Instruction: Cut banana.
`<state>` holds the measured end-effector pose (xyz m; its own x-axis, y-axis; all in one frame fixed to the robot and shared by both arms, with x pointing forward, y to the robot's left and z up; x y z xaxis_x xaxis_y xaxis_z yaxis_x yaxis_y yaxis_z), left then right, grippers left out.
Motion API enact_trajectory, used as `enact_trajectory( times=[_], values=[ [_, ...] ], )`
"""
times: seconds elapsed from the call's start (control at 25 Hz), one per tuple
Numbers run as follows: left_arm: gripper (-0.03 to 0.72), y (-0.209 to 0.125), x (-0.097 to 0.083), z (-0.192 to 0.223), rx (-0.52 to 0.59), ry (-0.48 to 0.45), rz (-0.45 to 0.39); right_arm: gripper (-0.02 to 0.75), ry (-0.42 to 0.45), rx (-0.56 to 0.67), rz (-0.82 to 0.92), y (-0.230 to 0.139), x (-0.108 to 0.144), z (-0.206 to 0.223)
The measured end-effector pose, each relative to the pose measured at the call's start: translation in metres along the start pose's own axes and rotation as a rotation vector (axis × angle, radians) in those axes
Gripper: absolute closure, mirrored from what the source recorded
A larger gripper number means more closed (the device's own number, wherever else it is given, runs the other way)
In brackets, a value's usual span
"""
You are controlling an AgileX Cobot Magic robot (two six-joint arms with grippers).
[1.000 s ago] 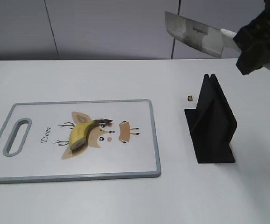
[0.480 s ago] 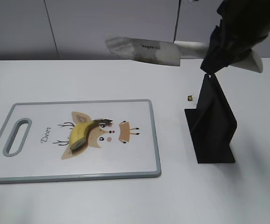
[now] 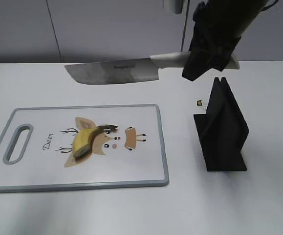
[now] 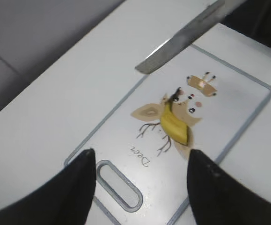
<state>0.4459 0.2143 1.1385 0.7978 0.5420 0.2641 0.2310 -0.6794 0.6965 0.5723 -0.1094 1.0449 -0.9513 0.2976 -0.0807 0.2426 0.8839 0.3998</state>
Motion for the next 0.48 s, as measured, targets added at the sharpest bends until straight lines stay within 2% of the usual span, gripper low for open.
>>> enact_trajectory(
  times=[0.12,0.24,0.32,0.48],
  values=[
    [0.093,0.015,0.002,0.023,0.078,-0.092,0.148,0.577,0.025,0.002,-0.051,0.000,0.000,0.007],
    [0.095,0.022,0.005,0.052,0.152,-0.153,0.244,0.577,0.061,-0.011,-0.081,0.003,0.003,0.016],
    [0.098,0.024,0.006,0.069,0.190,-0.207,0.274,0.577,0.081,-0.011,-0.117,0.007,0.006,0.023],
    [0.098,0.017,0.008,0.099,0.266,-0.298,0.282,0.577,0.113,-0.026,-0.152,0.018,0.014,0.041]
  ],
)
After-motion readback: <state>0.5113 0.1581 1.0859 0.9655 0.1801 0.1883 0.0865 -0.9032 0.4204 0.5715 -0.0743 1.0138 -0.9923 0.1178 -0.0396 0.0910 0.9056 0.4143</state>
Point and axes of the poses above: a point on each arm's last joint axis where the gripper is mounted, z pointing out along that axis toward the gripper, x along the wrist's bending axis when the last joint is at zero, y = z × x, the point moved 4 cm from there along z, pointing out along that axis toward the gripper, and after that the axes turned 2 degrees about z, right-handed, at the moved point
